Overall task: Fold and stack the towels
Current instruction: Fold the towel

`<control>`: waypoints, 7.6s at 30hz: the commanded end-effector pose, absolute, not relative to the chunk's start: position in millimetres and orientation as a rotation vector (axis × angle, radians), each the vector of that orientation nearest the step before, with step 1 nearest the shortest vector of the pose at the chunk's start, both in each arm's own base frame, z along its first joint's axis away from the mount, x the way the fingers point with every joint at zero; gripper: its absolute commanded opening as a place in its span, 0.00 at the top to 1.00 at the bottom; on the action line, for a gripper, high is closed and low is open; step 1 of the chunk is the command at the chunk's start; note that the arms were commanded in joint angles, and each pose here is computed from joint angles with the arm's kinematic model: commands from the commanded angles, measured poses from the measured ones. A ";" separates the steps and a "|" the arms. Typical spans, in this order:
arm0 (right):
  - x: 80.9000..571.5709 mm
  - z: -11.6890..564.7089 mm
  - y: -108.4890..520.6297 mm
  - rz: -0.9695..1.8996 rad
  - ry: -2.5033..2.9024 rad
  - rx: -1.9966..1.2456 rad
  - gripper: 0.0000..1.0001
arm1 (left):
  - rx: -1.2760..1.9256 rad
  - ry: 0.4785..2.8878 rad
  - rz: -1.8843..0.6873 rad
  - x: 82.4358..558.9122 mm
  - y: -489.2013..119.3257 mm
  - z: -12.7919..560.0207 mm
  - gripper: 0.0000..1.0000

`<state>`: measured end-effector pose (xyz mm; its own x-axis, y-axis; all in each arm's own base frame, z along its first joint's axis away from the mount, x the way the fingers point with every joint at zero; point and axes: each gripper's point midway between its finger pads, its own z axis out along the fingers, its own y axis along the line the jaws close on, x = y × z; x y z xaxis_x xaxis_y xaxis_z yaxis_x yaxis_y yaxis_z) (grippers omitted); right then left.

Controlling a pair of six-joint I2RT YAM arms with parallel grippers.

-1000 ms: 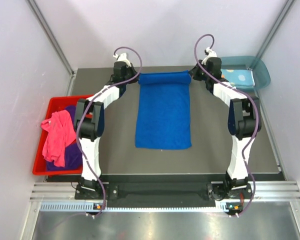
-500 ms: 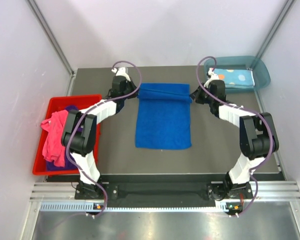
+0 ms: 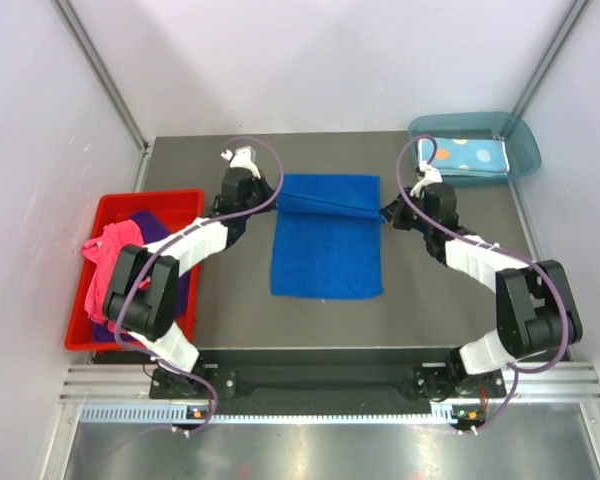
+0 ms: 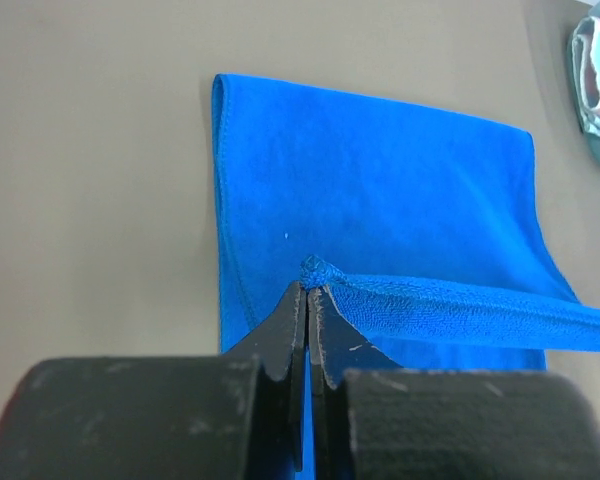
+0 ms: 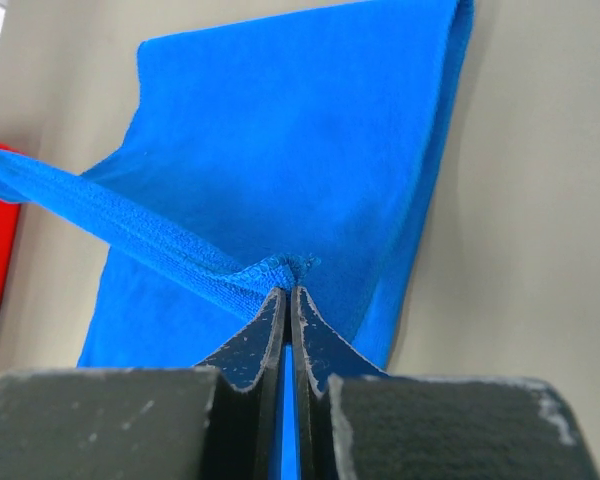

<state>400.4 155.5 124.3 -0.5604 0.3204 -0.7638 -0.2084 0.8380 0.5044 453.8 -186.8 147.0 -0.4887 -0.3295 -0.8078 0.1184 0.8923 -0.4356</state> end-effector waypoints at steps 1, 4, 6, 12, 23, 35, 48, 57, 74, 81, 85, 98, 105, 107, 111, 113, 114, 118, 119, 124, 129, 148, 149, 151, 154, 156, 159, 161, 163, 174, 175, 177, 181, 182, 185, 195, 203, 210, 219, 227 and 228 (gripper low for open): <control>394.3 143.9 159.4 0.689 1.984 0.051 1.00 | -0.164 1.955 -0.499 447.0 -177.0 170.2 1.00; 384.0 141.1 161.5 0.669 1.991 0.038 1.00 | -0.164 1.960 -0.503 438.5 -176.4 168.5 1.00; 378.4 137.1 159.1 0.657 2.000 0.045 1.00 | -0.159 1.968 -0.509 431.5 -177.9 166.0 1.00; 363.7 138.0 159.0 0.651 1.999 0.033 1.00 | -0.140 1.973 -0.527 413.5 -184.4 163.4 1.00; 336.3 140.8 157.7 0.639 1.996 0.005 1.00 | -0.115 2.001 -0.494 387.5 -188.8 154.4 1.00; 321.2 135.3 159.7 0.639 2.019 0.001 1.00 | -0.116 2.053 -0.468 362.7 -181.3 137.0 1.00; 307.5 136.4 158.7 0.628 2.032 0.004 1.00 | -0.081 2.085 -0.477 342.3 -185.7 130.6 1.00; 294.4 118.9 159.5 0.626 2.081 0.006 1.00 | -0.084 2.117 -0.468 330.2 -183.9 115.4 1.00; 285.0 104.4 161.8 0.613 2.134 0.007 1.00 | -0.067 2.166 -0.458 312.1 -183.8 95.2 1.00; 279.6 87.6 164.8 0.617 2.179 0.017 1.00 | -0.078 2.191 -0.451 305.5 -180.3 82.9 1.00; 277.4 84.2 168.5 0.617 2.191 0.009 1.00 | -0.075 2.199 -0.445 303.1 -179.0 80.2 1.00; 269.0 58.2 169.8 0.595 2.267 0.029 1.00 | -0.067 2.265 -0.473 288.4 -184.3 52.4 1.00; 264.2 53.6 171.5 0.601 2.283 0.025 0.87 | -0.056 2.298 -0.490 281.9 -189.4 43.9 0.90; 263.9 54.9 171.2 0.600 2.283 0.023 0.83 | -0.054 2.299 -0.503 280.2 -191.8 45.4 0.84; 261.3 62.9 170.7 0.606 2.279 0.018 0.71 | -0.051 2.291 -0.517 278.6 -192.3 59.9 0.82; 259.6 71.9 168.5 0.603 2.262 0.019 0.70 | -0.049 2.276 -0.523 277.9 -191.4 76.5 0.80; 259.7 74.6 166.5 0.594 2.255 0.027 0.67 | -0.048 2.259 -0.538 276.5 -191.8 86.2 0.80; 262.0 90.6 161.8 0.573 2.224 0.040 0.64 | -0.038 2.245 -0.556 273.2 -191.7 112.7 0.78; 261.5 92.5 162.0 0.573 2.224 0.037 0.63 | -0.034 2.254 -0.552 271.6 -190.5 114.4 0.78; 266.9 95.7 169.2 0.577 2.230 0.021 0.62 | -0.023 2.242 -0.579 278.0 -199.0 129.8 0.79; 265.7 84.7 174.0 0.549 2.266 0.012 0.62 | -0.026 2.276 -0.589 275.9 -202.4 118.9 0.85; 244.3 49.8 186.9 0.546 2.375 0.050 0.61 | -0.032 2.327 -0.578 266.4 -199.4 94.2 0.87; 243.1 47.2 187.2 0.545 2.381 0.056 0.60 | -0.032 2.326 -0.575 266.3 -198.4 94.2 0.87; 241.7 44.9 188.8 0.551 2.384 0.058 0.60 | -0.033 2.325 -0.577 265.8 -198.7 93.6 0.87; 237.9 38.7 188.8 0.550 2.399 0.064 0.59 | -0.031 2.327 -0.577 265.1 -198.8 92.9 0.87; 234.7 35.4 188.3 0.551 2.410 0.068 0.59 | -0.032 2.328 -0.575 264.9 -198.3 91.9 0.87; 232.8 32.9 188.2 0.548 2.417 0.071 0.59 | -0.032 2.329 -0.572 265.1 -198.2 90.9 0.87; 237.0 35.3 191.0 0.559 2.398 0.074 0.64 | -0.031 2.330 -0.571 265.0 -198.0 90.0 0.88; 237.2 35.0 191.4 0.559 2.398 0.075 0.70 | -0.032 2.335 -0.570 263.7 -197.9 88.5 0.88; 234.2 47.2 179.9 0.505 2.386 0.065 1.00 | -0.008 2.353 -0.579 255.1 -196.8 86.5 0.88; 234.0 49.1 179.3 0.505 2.382 0.064 1.00 | -0.004 2.358 -0.578 253.4 -196.8 85.2 0.87; 233.1 51.7 177.5 0.497 2.380 0.053 1.00 | 0.001 2.366 -0.569 250.7 -194.4 82.2 0.87; 228.4 47.7 174.9 0.491 2.394 0.046 1.00 | -0.003 2.393 -0.538 245.5 -188.8 71.4 0.87; 227.7 46.5 174.3 0.488 2.397 0.044 1.00 | -0.007 2.394 -0.535 245.3 -187.8 69.7 0.87; 226.1 42.0 172.9 0.482 2.405 0.046 1.00 | -0.010 2.406 -0.517 242.9 -184.8 61.5 0.85; 225.4 39.7 174.7 0.493 2.407 0.044 1.00 | -0.026 2.411 -0.485 243.1 -179.6 57.0 0.67; 222.7 39.6 172.2 0.489 2.408 0.036 1.00 | -0.040 2.396 -0.455 242.6 -172.6 77.0 0.67; 221.5 38.7 171.6 0.490 2.409 0.033 1.00 | -0.053 2.376 -0.475 243.0 -173.6 85.4 0.67; 218.3 41.6 168.3 0.493 2.401 0.043 1.00 | -0.094 2.328 -0.469 294.0 -196.0 96.5 0.59; 216.5 33.0 167.9 0.481 2.422 0.026 0.95 | -0.010 2.431 -0.551 288.9 -217.9 79.2 0.63; 217.0 31.6 166.9 0.473 2.424 0.025 0.95 | 0.015 2.444 -0.590 283.4 -222.1 77.7 0.64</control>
<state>217.5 164.4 34.3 -0.7860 0.1583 -0.5976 -0.0812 0.9318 0.3537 285.2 -206.2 70.1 -0.8030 -0.1429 -0.5786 0.0830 0.9345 -0.3460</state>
